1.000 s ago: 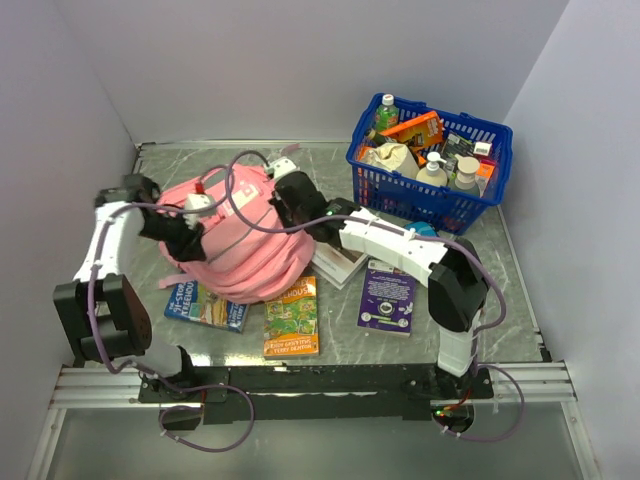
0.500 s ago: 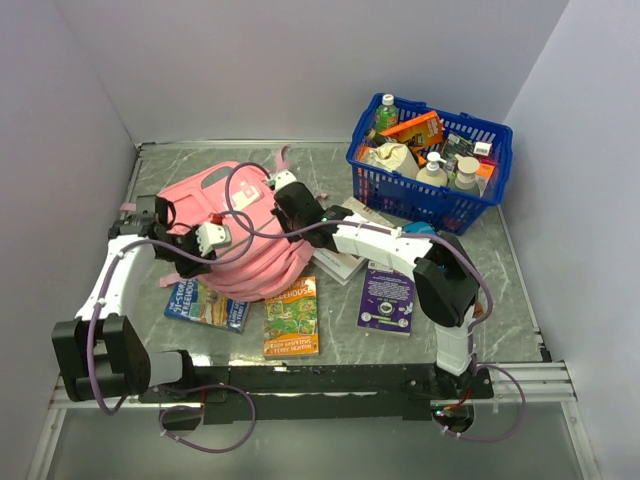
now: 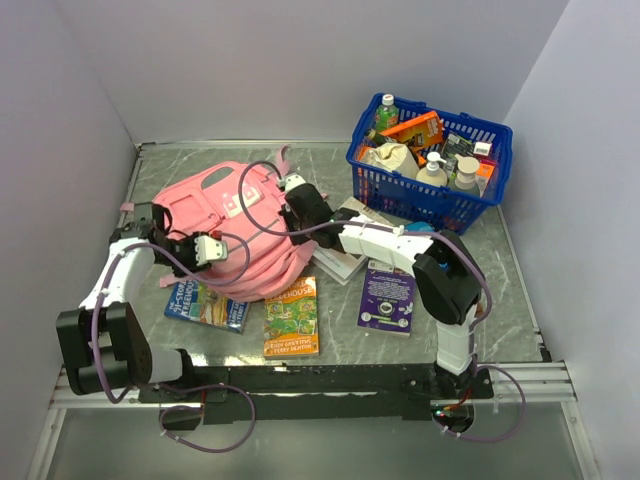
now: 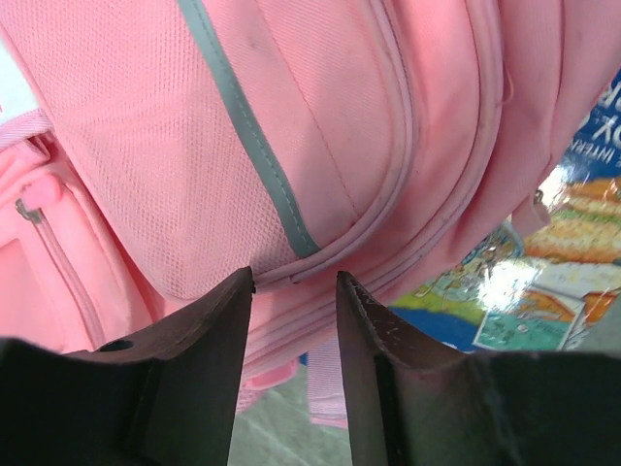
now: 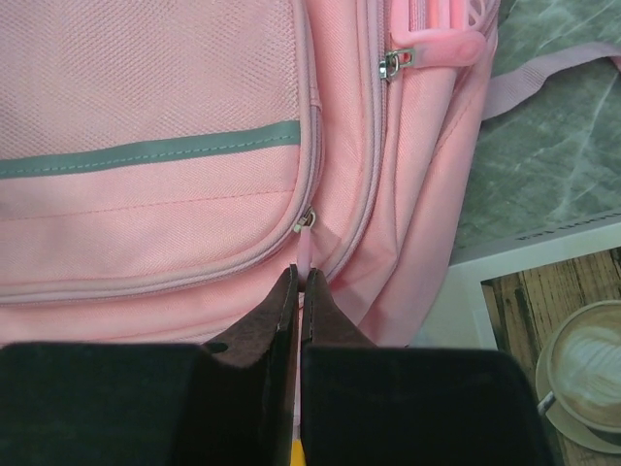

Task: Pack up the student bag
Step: Unzip the student bag at the center of the board.

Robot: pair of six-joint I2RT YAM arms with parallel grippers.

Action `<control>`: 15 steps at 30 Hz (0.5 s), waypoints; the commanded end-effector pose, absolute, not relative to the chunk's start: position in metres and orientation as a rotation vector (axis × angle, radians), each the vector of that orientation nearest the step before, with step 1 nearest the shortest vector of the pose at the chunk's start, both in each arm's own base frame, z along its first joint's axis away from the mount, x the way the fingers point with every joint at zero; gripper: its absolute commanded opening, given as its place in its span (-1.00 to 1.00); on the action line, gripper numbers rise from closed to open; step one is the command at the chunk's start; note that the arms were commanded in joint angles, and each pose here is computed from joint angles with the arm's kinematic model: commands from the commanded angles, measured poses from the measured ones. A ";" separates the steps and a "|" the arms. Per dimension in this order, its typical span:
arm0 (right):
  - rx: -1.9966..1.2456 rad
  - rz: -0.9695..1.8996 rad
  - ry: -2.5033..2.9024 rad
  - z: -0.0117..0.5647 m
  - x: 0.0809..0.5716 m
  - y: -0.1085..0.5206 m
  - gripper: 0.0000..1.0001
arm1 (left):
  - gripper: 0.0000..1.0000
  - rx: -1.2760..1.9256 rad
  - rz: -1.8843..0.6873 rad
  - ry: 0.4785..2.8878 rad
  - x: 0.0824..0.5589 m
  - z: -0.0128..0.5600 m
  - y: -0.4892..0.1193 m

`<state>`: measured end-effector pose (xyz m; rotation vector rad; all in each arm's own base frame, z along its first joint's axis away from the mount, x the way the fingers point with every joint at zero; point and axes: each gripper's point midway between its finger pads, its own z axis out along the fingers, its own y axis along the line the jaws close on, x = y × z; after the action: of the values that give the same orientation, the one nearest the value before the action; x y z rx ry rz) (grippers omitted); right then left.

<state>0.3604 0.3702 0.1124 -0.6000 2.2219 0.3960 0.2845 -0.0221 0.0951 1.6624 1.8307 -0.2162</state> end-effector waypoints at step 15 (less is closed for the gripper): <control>-0.600 0.665 2.128 0.160 0.350 0.398 -1.00 | 0.04 1.862 -0.154 1.439 0.286 0.100 -0.040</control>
<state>0.3570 0.3771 0.1185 -0.6070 2.2262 0.5072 0.2886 -0.0245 0.0998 1.7896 1.5611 -0.1276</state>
